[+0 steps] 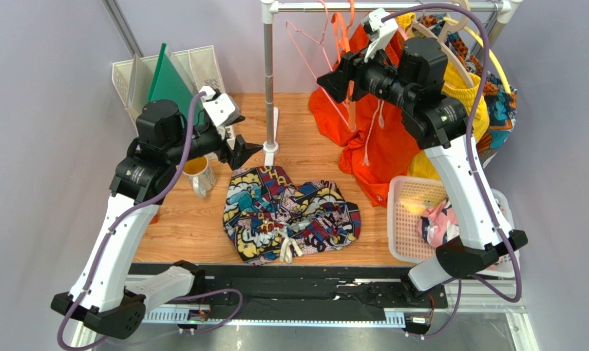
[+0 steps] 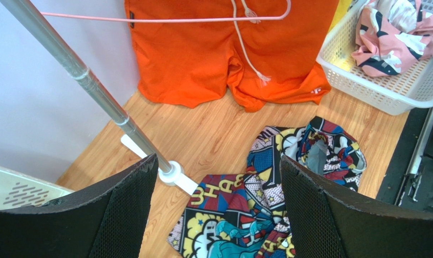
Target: Place the shorts on the hanger
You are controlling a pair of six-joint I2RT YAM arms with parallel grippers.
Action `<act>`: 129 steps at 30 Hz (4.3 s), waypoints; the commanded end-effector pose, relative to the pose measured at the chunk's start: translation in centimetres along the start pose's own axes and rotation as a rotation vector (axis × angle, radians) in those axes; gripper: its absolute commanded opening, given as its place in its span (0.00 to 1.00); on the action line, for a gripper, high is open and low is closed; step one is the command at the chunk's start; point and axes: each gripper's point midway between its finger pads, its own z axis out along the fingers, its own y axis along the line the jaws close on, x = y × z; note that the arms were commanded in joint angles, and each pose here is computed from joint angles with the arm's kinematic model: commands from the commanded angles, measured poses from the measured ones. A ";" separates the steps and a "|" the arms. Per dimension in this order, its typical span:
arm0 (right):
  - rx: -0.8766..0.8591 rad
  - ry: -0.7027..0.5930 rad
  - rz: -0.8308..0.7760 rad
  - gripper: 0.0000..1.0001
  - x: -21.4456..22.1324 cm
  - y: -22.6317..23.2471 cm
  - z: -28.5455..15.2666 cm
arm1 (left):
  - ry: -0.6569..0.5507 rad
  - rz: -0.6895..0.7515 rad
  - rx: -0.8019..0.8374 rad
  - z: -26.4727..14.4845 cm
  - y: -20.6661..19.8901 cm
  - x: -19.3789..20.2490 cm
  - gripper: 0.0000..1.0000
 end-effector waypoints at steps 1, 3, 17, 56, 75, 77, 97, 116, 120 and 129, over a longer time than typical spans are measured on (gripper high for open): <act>0.104 -0.049 0.025 0.62 -1.2 -2.0 1.0 | -0.032 -0.018 -0.009 -0.3 0.1 -0.6 0.87; 0.148 -0.030 0.026 0.61 -0.4 -3.1 1.5 | -0.026 -0.023 -0.006 -0.1 0.0 -0.3 0.87; 0.234 0.058 0.007 0.58 3.2 -5.7 3.6 | -0.006 -0.025 -0.011 -0.1 -0.1 1.0 0.88; 0.141 -0.148 -0.098 0.00 -0.8 -2.8 0.4 | 0.084 -0.052 -0.080 0.3 1.4 3.2 0.94; -0.389 0.261 -0.213 0.00 17.5 8.3 -14.9 | 0.121 0.021 0.287 -1.0 -6.1 7.7 0.95; -0.444 0.252 -0.244 0.00 18.7 9.2 -16.0 | 0.091 0.069 0.335 -1.1 -7.0 7.9 0.93; -0.679 0.252 -0.327 0.17 21.2 11.8 -17.6 | 0.204 0.148 0.575 0.2 -14.3 14.0 0.00; -0.752 0.306 -0.362 0.00 20.2 13.1 -12.4 | 0.337 -0.055 0.614 1.7 -15.0 16.0 0.00; -0.701 0.334 -0.396 0.00 21.3 12.2 -12.8 | 0.351 -0.090 0.539 2.1 -13.7 16.2 0.33; -0.584 0.447 -0.457 0.00 23.9 9.7 -14.7 | 0.465 -0.246 0.289 4.5 -4.6 20.9 0.52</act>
